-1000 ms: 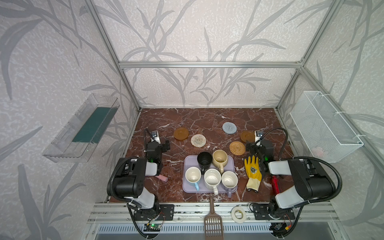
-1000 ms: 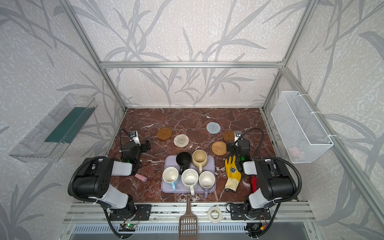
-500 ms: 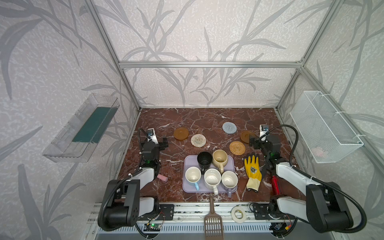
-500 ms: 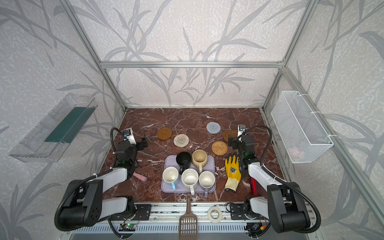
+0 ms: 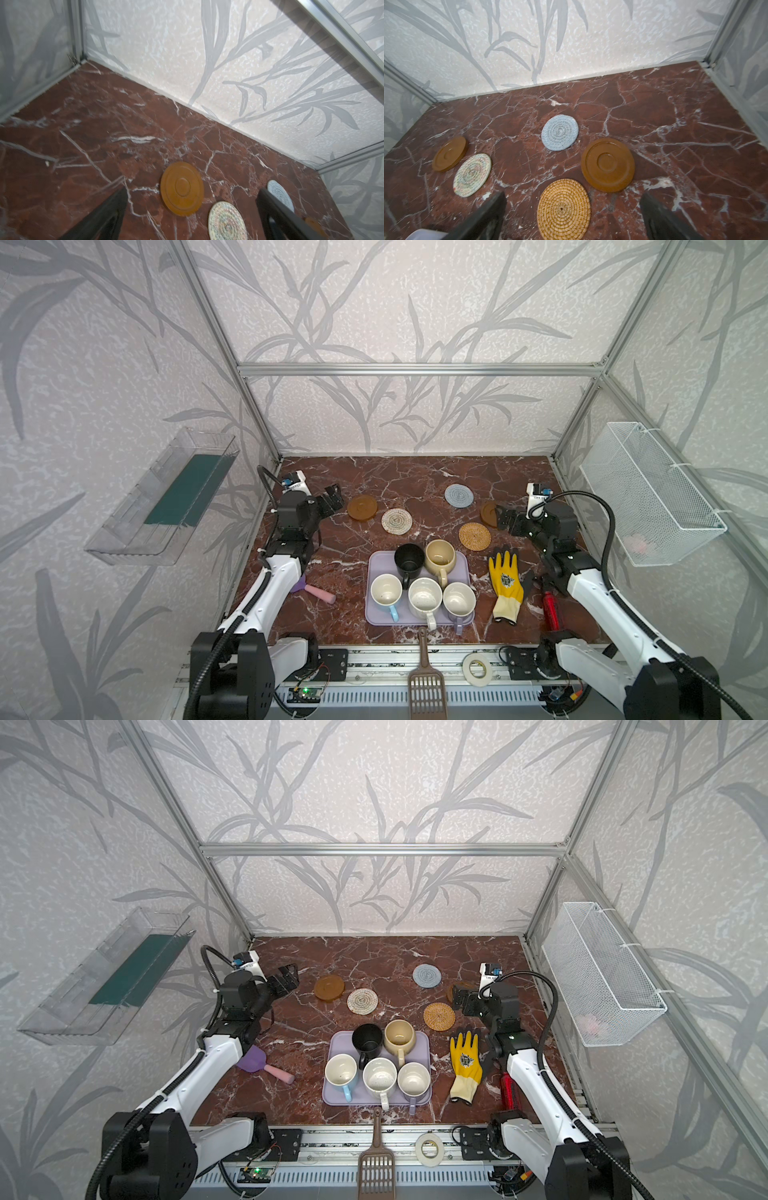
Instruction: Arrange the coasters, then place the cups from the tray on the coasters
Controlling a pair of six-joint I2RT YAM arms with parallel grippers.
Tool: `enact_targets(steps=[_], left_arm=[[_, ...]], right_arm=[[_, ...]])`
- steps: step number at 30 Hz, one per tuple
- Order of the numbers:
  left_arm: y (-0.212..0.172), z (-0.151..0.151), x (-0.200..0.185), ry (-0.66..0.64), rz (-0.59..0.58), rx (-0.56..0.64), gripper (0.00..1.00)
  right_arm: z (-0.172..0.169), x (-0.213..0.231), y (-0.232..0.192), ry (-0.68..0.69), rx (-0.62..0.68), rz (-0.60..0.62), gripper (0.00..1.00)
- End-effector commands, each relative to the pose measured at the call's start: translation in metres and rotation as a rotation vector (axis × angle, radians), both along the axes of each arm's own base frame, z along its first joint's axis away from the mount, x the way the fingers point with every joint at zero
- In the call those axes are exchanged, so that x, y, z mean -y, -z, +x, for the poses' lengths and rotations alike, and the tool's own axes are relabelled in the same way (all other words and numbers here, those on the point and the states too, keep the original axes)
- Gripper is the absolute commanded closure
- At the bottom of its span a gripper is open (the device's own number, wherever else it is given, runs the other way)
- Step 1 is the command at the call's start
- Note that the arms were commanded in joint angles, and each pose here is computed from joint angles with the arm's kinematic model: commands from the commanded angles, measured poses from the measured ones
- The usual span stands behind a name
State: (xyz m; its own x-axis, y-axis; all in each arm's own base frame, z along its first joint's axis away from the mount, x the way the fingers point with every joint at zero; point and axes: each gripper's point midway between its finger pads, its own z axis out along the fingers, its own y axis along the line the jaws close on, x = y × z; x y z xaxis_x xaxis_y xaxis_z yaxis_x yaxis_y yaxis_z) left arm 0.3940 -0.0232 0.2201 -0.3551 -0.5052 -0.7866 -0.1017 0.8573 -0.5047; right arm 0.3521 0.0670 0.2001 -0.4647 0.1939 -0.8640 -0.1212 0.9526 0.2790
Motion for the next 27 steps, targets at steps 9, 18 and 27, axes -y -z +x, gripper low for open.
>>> enact_targets(steps=[9,18,27], left_arm=[[0.079,0.005,0.040,0.029,0.056,-0.496,0.11],[0.114,0.035,0.038,0.032,0.113,-0.666,0.22],[0.156,0.057,0.036,0.024,0.170,-0.811,0.32]], right_arm=[[-0.002,-0.076,0.006,-0.189,-0.167,-0.033,0.01],[0.000,-0.141,0.003,-0.350,-0.194,-0.003,0.01],[0.003,-0.173,0.007,-0.428,-0.204,0.016,0.01]])
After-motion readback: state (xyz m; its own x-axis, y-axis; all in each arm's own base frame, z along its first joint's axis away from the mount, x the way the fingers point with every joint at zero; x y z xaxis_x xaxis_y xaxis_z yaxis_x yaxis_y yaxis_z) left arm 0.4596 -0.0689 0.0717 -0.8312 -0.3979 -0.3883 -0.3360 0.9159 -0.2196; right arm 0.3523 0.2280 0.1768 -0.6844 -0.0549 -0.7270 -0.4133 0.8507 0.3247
